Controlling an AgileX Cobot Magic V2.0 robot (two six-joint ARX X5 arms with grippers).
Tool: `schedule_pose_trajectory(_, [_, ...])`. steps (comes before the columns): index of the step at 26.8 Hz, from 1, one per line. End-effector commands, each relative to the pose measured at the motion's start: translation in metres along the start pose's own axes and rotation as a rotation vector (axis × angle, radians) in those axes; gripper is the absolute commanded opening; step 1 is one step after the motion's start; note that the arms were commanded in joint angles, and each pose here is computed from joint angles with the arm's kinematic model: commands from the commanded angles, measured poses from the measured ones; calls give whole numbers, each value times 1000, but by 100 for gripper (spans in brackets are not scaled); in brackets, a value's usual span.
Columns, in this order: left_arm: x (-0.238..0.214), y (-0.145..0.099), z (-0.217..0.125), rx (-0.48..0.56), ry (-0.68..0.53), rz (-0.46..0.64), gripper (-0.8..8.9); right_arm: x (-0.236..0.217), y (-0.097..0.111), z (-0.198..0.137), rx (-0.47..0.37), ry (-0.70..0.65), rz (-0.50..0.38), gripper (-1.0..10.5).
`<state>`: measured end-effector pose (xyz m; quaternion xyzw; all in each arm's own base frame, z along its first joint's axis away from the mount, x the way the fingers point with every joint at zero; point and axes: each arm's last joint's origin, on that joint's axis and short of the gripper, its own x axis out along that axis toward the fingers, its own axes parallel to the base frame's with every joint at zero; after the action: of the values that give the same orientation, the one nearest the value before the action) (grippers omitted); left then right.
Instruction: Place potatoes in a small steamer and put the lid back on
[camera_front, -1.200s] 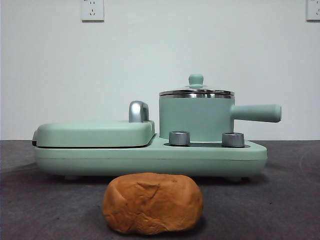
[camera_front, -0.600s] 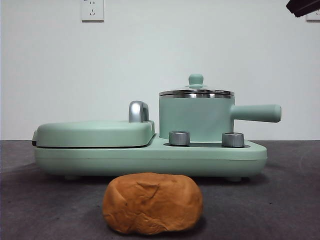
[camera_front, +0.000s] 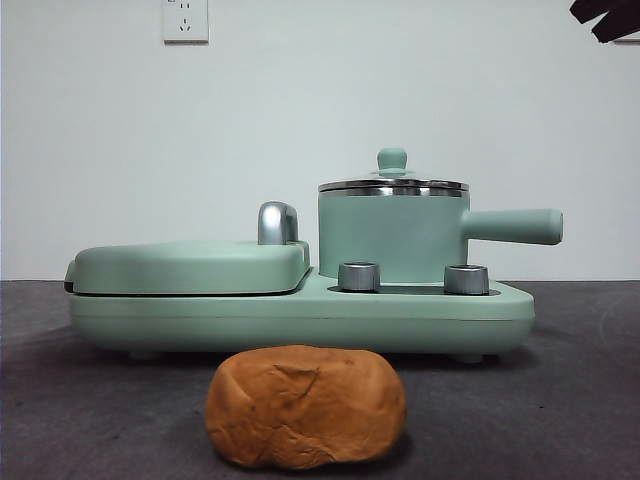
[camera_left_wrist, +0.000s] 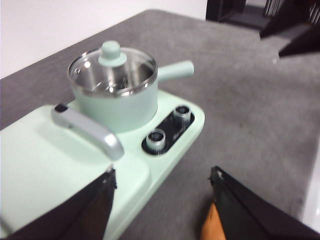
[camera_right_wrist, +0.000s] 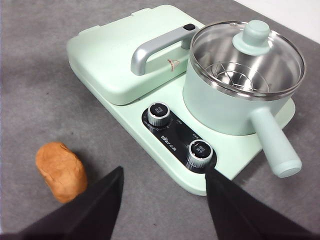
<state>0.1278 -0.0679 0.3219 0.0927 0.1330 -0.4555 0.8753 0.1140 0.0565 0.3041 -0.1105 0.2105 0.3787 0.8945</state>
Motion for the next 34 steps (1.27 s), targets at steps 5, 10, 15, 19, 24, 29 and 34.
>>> schedule_pose_trajectory(5, [52,16,13,-19,-58,-10,277,-2,0,5,42,-18,-1,260])
schedule_pose_trajectory(10, [99,26,14,-12,-113,29,277,-2,0,5,42,-18,-2,260])
schedule_pose_trajectory(15, [141,29,11,-49,-191,17,278,-2,-1,5,42,-13,-28,260])
schedule_pose_trajectory(19, [172,31,13,-70,-196,15,278,-2,-1,5,42,-12,-34,260])
schedule_pose_trajectory(24, [214,38,25,-70,-175,10,279,-2,-1,5,42,-12,-35,260])
schedule_pose_trajectory(29, [255,52,33,-79,-153,42,280,-2,-2,6,40,-15,-56,260])
schedule_pose_trajectory(34, [288,63,39,-77,-145,47,281,-2,-2,6,40,-15,-56,260])
